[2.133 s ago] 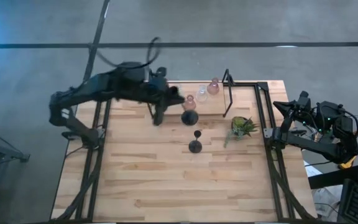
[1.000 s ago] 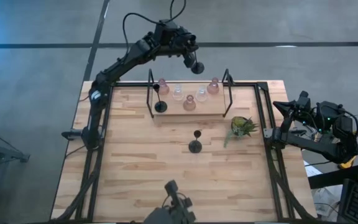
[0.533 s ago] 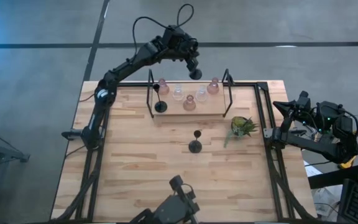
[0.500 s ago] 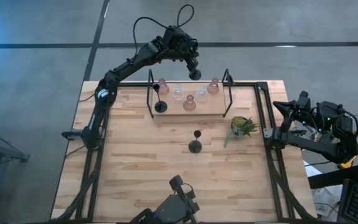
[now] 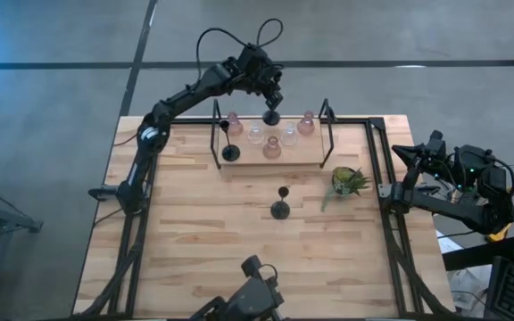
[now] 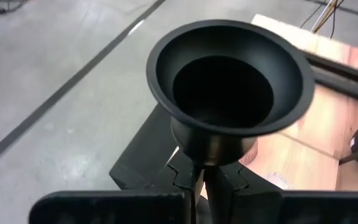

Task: Pick & Place candle stick holders
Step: Put the bottom black candle holder on the shelf

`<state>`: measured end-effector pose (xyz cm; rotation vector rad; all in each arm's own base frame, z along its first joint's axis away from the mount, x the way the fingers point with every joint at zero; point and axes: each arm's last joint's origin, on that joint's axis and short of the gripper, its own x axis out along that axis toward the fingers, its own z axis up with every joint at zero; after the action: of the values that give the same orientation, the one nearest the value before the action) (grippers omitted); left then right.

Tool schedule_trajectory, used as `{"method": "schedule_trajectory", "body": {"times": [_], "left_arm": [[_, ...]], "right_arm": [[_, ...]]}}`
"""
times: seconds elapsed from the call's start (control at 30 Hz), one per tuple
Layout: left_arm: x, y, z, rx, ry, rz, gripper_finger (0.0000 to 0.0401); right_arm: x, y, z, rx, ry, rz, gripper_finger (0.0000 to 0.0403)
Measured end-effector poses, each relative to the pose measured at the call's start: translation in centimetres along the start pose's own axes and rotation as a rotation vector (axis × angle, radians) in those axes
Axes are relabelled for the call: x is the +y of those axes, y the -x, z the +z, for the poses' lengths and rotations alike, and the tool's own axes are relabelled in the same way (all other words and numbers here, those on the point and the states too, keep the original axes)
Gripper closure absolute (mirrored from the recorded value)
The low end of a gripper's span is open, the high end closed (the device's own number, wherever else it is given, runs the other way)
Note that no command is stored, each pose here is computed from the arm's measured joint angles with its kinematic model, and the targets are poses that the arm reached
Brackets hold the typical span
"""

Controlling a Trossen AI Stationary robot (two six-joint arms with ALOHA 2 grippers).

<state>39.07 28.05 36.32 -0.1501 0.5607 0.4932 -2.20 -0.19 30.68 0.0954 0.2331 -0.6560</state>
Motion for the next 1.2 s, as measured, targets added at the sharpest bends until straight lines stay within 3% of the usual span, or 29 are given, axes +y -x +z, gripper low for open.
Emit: {"method": "schedule_trajectory", "body": {"times": [0.43,1.2], "left_arm": [[-0.5,-2.0,-2.2,-0.003,0.03,-0.072,0.0385],[0.3,-2.6,-3.2,0.01,0.036,-0.024,0.0385]], "right_arm": [[0.0,0.0,0.0,0.0,0.0,0.0,0.0394],[0.0,0.0,0.0,-0.001,0.0,0.0,0.0394]]}}
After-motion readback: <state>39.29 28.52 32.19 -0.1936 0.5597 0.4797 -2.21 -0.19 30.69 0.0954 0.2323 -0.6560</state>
